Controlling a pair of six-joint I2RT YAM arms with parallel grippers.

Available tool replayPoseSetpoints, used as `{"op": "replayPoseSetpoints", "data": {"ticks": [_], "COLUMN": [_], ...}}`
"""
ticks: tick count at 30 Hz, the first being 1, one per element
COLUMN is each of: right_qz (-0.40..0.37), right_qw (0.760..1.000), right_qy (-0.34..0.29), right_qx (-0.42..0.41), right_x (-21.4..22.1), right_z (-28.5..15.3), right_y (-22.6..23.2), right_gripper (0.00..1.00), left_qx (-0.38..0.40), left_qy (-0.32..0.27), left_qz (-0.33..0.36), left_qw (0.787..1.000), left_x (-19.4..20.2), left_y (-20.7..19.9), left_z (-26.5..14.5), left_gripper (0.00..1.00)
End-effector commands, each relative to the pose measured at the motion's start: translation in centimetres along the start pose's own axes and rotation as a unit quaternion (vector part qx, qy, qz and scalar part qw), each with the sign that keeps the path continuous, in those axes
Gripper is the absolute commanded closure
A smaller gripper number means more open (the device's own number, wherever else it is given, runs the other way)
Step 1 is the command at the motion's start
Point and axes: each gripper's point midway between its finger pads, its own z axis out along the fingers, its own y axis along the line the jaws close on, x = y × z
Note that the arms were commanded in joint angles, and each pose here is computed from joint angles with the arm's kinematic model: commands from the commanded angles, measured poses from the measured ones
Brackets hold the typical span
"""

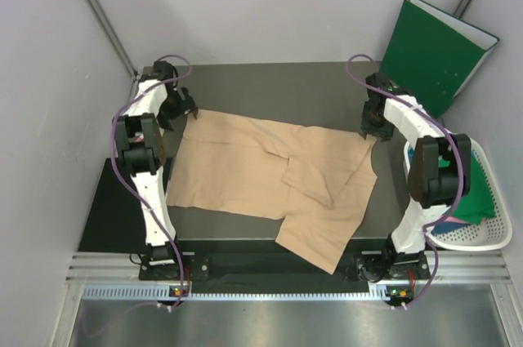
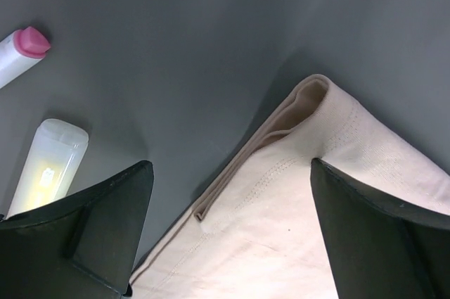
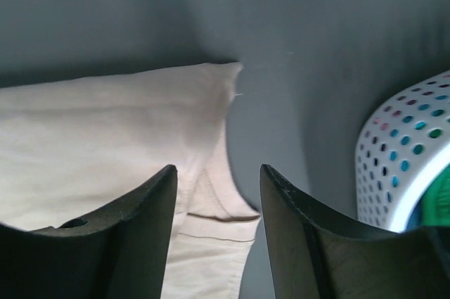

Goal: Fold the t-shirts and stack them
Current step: Fold the flattened tshirt in 1/3 of the way

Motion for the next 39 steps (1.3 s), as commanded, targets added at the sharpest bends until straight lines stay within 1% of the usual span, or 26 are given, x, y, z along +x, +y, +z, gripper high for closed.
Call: {"op": "replayPoseSetpoints", "data": {"ticks": [1, 4, 6, 7, 8, 10, 11, 12, 14, 15, 17, 21, 25, 29, 30, 31, 32, 33, 34, 35, 36, 37, 38, 39], "right_qz": [0.011, 0.013, 0.015, 0.02, 0.02, 0.02, 0.019, 0.017, 0.017, 0.015, 0.013, 0.015, 0.015, 0.026, 0.026, 0.033, 0.037, 0.039, 0.046, 0.051, 0.052, 0.058, 0.059, 0.057], "right_qw": [0.999, 1.0, 1.0, 1.0, 1.0, 0.999, 0.999, 0.998, 0.997, 0.997, 0.997, 0.997, 0.996, 0.994, 0.994, 0.992, 0.991, 0.992, 0.988, 0.987, 0.987, 0.983, 0.981, 0.981], "right_qy": [-0.003, 0.008, 0.014, 0.008, 0.008, 0.018, 0.021, 0.03, 0.027, 0.026, 0.013, -0.021, -0.057, -0.08, -0.076, -0.097, -0.101, -0.096, -0.12, -0.126, -0.122, -0.147, -0.155, -0.156], "right_qx": [0.033, 0.014, -0.005, -0.013, -0.02, -0.037, -0.045, -0.052, -0.064, -0.068, -0.077, -0.077, -0.071, -0.074, -0.071, -0.077, -0.077, -0.076, -0.082, -0.082, -0.086, -0.095, -0.098, -0.102], "right_x": [-0.7, -0.3, -0.1, -0.4, -0.5, -0.3, -0.3, 0.0, -0.5, -0.6, -1.5, -4.0, -8.0, -11.6, -11.9, -13.8, -14.5, -14.6, -16.7, -17.5, -17.6, -19.6, -20.4, -20.6], "right_z": [0.9, 2.5, 3.5, 4.0, 4.4, 5.5, 5.8, 6.5, 6.8, 7.0, 7.0, 6.4, 6.7, 7.9, 9.1, 8.7, 9.0, 10.3, 9.5, 9.7, 10.8, 9.9, 9.9, 10.5], "right_y": [-1.9, -1.0, 0.0, 0.4, 0.7, 1.7, 2.1, 2.5, 3.0, 3.3, 3.7, 3.7, 3.9, 4.5, 4.7, 5.1, 5.1, 5.4, 5.6, 5.6, 6.0, 6.3, 6.4, 6.7], "right_gripper": [0.5, 0.5, 0.51, 0.51, 0.52, 0.63, 0.67, 0.79, 0.92, 1.0, 1.0, 1.0, 1.0, 1.0, 1.0, 1.0, 1.0, 1.0, 1.0, 1.0, 1.0, 1.0, 1.0, 0.94], "left_qx": [0.007, 0.007, 0.008, 0.008, 0.009, 0.009, 0.022, 0.022, 0.026, 0.025, 0.029, 0.038, 0.045, 0.055, 0.057, 0.058, 0.063, 0.066, 0.067, 0.072, 0.073, 0.077, 0.093, 0.101], "left_qy": [-0.006, -0.006, -0.007, -0.008, -0.008, -0.008, -0.002, 0.0, 0.0, 0.001, -0.004, -0.009, -0.017, -0.042, -0.046, -0.052, -0.061, -0.069, -0.074, -0.088, -0.088, -0.093, -0.102, -0.099], "left_qz": [-0.005, -0.006, -0.005, -0.007, -0.007, -0.011, -0.012, -0.016, -0.018, -0.022, -0.022, -0.029, -0.04, -0.053, -0.06, -0.064, -0.067, -0.075, -0.079, -0.083, -0.088, -0.09, -0.09, -0.089], "left_qw": [1.0, 1.0, 1.0, 1.0, 1.0, 1.0, 1.0, 1.0, 1.0, 0.999, 0.999, 0.999, 0.998, 0.996, 0.995, 0.995, 0.994, 0.993, 0.992, 0.99, 0.989, 0.989, 0.986, 0.986], "left_x": [-0.7, -0.7, -0.7, -0.8, -0.9, -0.9, -0.8, -0.8, -0.9, -0.8, -1.1, -1.6, -2.4, -4.1, -4.4, -4.8, -5.4, -5.9, -6.2, -7.2, -7.3, -7.8, -8.6, -8.7], "left_y": [-0.6, -0.6, -0.8, -0.7, -0.8, -0.8, -1.4, -1.4, -1.6, -1.7, -1.9, -2.5, -3.1, -3.7, -3.9, -4.1, -4.4, -4.6, -4.8, -5.1, -5.2, -5.5, -6.2, -6.6], "left_z": [-0.2, 0.1, 0.3, 0.4, 0.5, 0.9, 0.9, 1.1, 1.1, 1.2, 1.1, 1.4, 1.7, 2.1, 2.5, 2.6, 2.5, 2.8, 2.9, 2.6, 3.1, 3.1, 2.5, 2.9], "left_gripper": [0.04, 0.06, 0.12, 0.15, 0.23, 0.34, 0.47, 0.56, 0.72, 0.88, 1.0, 1.0, 1.0, 1.0, 1.0, 1.0, 1.0, 1.0, 1.0, 1.0, 1.0, 1.0, 1.0, 0.94]}}
